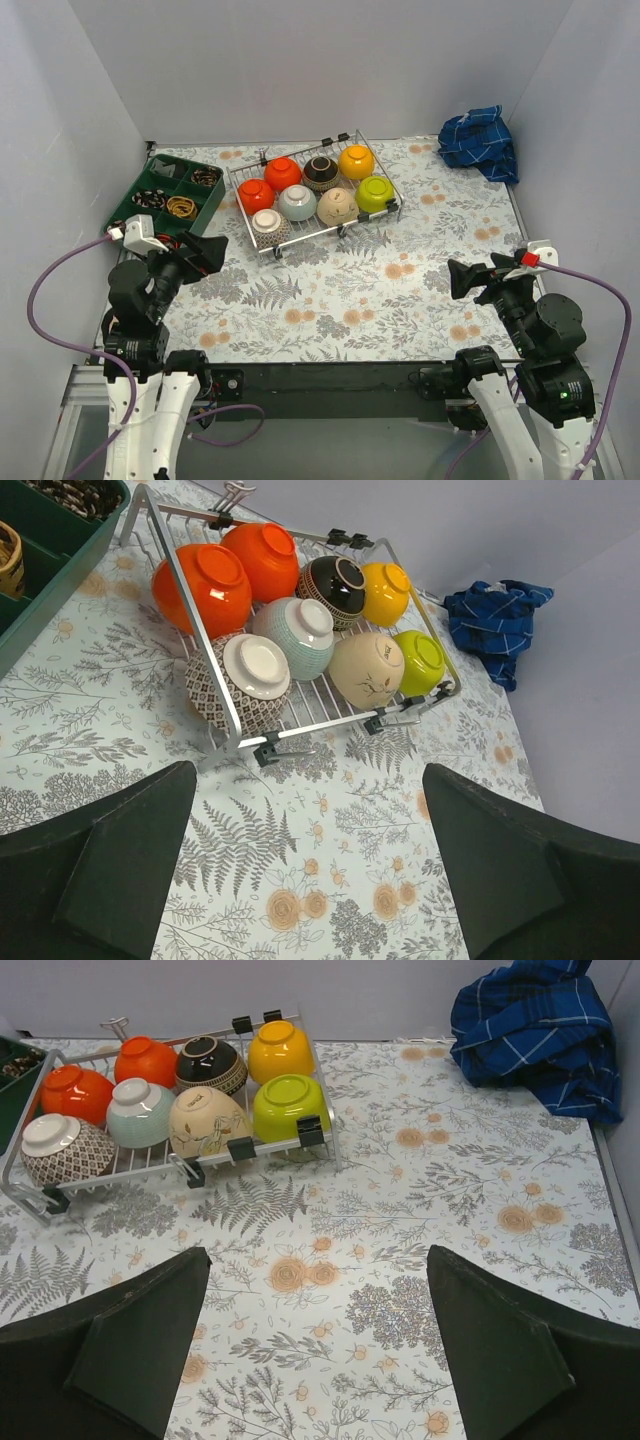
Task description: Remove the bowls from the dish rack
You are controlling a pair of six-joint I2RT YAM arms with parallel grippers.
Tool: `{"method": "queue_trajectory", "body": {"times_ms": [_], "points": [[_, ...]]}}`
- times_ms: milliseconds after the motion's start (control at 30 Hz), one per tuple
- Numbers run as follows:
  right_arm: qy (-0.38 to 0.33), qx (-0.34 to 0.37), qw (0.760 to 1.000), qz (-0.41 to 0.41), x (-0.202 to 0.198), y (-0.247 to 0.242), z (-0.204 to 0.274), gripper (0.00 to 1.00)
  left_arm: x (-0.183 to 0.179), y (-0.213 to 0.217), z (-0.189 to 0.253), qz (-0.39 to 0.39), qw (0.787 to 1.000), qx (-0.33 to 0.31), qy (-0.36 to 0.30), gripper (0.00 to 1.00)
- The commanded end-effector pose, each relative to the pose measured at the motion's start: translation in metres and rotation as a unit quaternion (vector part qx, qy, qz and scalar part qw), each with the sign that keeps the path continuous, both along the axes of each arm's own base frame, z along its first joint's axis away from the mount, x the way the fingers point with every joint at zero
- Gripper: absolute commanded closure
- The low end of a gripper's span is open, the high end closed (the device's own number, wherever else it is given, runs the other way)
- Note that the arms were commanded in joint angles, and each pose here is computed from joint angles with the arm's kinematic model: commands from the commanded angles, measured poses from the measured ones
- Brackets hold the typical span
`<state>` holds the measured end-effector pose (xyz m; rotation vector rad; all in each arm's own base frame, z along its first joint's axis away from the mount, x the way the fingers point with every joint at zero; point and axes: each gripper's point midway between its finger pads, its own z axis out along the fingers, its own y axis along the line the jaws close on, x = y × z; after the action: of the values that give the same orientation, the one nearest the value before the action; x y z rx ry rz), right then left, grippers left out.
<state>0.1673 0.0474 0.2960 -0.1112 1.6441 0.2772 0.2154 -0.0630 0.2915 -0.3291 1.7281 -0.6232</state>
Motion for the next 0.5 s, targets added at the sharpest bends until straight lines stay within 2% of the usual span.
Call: {"method": "queue_trajectory", "body": {"times_ms": [0, 267, 467], "points": [[-0.021, 0.010, 1.000, 0.018, 0.003, 0.008, 0.013, 0.01, 0.008, 0.003, -0.010, 0.010, 1.000, -0.003, 0.022, 0.02], [-0.011, 0.022, 0.998, 0.053, 0.001, 0.021, 0.011, 0.01, 0.024, 0.008, -0.030, 0.028, 0.997, -0.005, 0.066, 0.02], [-0.005, 0.030, 0.990, 0.140, -0.004, 0.051, 0.006, 0.01, 0.037, 0.000, -0.050, 0.017, 0.991, -0.035, 0.126, 0.02]]}}
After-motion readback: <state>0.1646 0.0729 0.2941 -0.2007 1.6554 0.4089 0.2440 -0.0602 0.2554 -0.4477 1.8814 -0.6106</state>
